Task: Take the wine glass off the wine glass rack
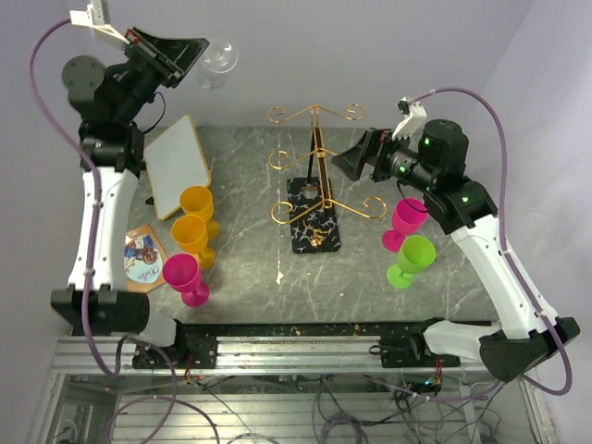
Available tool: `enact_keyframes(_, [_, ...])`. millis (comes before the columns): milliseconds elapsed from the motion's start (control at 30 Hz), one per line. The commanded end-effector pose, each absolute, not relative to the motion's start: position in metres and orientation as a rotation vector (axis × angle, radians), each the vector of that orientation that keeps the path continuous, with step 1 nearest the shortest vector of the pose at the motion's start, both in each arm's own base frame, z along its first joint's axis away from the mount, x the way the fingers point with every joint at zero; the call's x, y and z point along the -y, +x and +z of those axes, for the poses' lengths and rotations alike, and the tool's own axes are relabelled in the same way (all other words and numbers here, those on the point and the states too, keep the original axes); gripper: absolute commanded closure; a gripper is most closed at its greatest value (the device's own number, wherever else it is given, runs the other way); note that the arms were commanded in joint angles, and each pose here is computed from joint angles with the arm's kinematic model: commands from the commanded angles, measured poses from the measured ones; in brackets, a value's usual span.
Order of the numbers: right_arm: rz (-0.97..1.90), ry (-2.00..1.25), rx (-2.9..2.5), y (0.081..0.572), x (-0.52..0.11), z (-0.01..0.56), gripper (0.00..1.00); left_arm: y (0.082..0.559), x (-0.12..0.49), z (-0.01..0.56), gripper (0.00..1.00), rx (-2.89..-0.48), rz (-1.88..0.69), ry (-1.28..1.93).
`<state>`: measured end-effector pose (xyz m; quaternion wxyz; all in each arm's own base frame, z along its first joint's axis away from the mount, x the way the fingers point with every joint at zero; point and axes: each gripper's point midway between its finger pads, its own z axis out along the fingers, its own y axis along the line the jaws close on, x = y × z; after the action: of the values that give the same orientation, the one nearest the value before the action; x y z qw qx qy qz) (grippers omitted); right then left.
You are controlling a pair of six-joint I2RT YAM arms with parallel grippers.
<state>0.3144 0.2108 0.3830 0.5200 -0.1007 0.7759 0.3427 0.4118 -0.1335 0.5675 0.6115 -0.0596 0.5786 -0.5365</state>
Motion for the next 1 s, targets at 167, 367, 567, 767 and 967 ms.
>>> enact_keyframes(167, [0.923,-0.224,-1.692,0.312,-0.217,0.42,0.01,0.302,0.159,0.604,0.93,-1.09,-1.535,0.178])
enact_keyframes(367, [1.178,-0.231,-1.555,0.298,-0.241,0.445,0.01,0.257,0.161,0.595,0.93,-0.992,-1.762,0.245])
enact_keyframes(567, [1.487,-0.289,-1.3,0.272,-0.259,0.488,0.0,0.238,0.157,0.581,0.93,-0.912,-1.947,0.254])
enact_keyframes(767, [1.711,-0.373,-1.169,0.257,-0.271,0.505,0.0,0.209,0.153,0.579,0.93,-0.757,-2.18,0.312])
enact_keyframes(967, [1.813,-0.524,-0.989,0.236,-0.272,0.518,0.02,0.191,0.161,0.582,0.93,-0.686,-2.279,0.352])
